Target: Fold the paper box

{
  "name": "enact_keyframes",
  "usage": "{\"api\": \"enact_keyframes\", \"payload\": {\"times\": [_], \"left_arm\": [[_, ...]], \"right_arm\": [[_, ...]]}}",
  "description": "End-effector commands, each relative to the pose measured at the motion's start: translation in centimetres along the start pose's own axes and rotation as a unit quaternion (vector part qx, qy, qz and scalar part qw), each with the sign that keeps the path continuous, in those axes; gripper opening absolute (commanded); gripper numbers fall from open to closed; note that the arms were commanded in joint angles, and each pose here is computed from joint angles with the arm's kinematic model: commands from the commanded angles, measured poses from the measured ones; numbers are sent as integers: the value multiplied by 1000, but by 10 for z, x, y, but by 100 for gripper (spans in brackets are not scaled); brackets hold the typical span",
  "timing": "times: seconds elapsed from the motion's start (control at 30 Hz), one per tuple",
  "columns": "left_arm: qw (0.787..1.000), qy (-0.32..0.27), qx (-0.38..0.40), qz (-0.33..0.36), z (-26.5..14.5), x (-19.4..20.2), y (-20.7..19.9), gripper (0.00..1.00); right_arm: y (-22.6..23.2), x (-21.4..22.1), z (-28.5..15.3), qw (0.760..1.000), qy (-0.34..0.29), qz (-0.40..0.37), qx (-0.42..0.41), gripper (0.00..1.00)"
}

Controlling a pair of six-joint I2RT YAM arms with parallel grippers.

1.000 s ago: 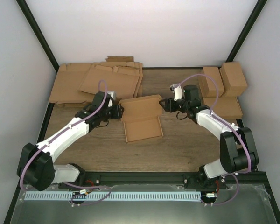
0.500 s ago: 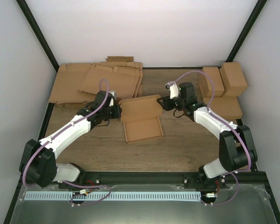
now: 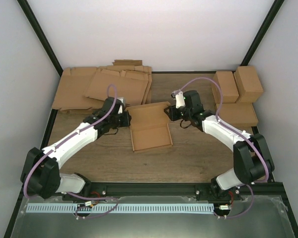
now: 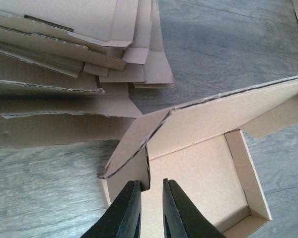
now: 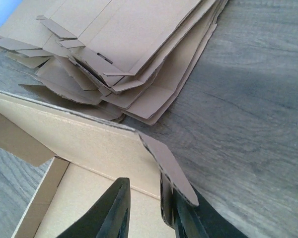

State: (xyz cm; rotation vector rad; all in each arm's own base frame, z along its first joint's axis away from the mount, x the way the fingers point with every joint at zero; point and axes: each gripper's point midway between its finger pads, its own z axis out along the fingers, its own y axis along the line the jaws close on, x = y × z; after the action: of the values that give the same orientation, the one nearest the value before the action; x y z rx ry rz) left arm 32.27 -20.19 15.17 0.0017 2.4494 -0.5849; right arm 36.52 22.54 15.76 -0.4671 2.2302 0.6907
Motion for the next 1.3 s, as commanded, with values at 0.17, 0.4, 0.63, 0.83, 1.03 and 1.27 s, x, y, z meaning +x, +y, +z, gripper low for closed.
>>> {"api": "enact_keyframes", "payload": {"times": [0.17, 0.4, 0.63, 0.83, 1.03, 1.27], "left_arm": [[999, -31, 27, -26, -7, 9, -23, 15], [996, -54, 41, -55, -12, 26, -28, 15], [996, -43, 55, -63, -8, 47, -37, 15], [997, -30, 42, -61, -5, 62, -30, 15], [998, -13, 39, -54, -5, 79, -21, 16], [998, -5, 34, -44, -6, 85, -17, 18]], "right_arm": [[23, 1, -19, 999, -36, 38, -10, 21], [27, 22, -26, 997, -44, 60, -11, 14], [41, 43, -29, 997, -42, 65, 2, 12], [36, 58, -34, 996, -42, 83, 12, 12], [39, 71, -35, 993, -29, 111, 8, 15], [44, 75, -31, 993, -22, 111, 16, 17]]}}
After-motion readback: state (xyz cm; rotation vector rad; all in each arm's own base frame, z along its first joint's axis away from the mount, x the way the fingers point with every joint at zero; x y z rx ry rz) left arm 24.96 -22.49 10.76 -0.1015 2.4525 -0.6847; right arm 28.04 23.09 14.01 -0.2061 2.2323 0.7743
